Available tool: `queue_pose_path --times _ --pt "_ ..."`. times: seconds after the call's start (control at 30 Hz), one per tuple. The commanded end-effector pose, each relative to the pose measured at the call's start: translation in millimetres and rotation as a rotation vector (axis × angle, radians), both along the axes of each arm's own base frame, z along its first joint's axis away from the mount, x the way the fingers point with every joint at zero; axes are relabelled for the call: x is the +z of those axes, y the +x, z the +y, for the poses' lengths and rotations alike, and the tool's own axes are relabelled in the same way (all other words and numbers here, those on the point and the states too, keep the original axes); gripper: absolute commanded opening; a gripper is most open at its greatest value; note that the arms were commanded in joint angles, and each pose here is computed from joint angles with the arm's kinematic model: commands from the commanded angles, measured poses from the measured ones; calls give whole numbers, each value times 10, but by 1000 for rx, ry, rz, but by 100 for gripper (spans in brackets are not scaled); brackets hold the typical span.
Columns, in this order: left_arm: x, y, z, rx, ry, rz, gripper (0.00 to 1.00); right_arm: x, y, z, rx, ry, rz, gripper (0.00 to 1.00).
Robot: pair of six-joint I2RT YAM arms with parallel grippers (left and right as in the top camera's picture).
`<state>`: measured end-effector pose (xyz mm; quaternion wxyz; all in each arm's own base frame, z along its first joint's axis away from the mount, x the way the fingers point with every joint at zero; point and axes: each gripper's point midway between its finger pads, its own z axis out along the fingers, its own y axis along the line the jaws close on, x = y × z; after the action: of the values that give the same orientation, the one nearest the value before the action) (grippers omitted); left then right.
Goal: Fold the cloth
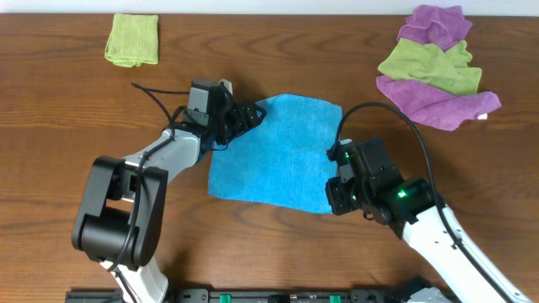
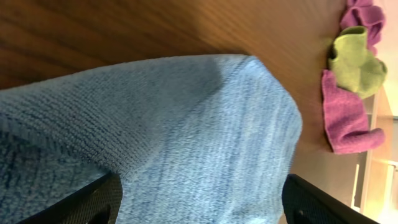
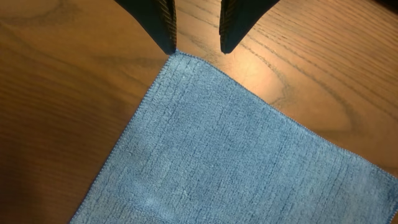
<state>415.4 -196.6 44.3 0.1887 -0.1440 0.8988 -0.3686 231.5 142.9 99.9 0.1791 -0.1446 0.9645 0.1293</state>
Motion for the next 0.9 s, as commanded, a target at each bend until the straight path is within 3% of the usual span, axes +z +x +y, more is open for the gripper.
queue_pose_path --times 0.0,0.43,0.87 --pt "-118 -21 21 10 9 31 82 50 0 28 -3 20 -9 24" --pt "-237 -221 29 -12 16 131 79 47 -5 25 -3 19 -7 24" --pt "-193 33 70 48 31 32 80 51 2 28 -3 20 -10 25"
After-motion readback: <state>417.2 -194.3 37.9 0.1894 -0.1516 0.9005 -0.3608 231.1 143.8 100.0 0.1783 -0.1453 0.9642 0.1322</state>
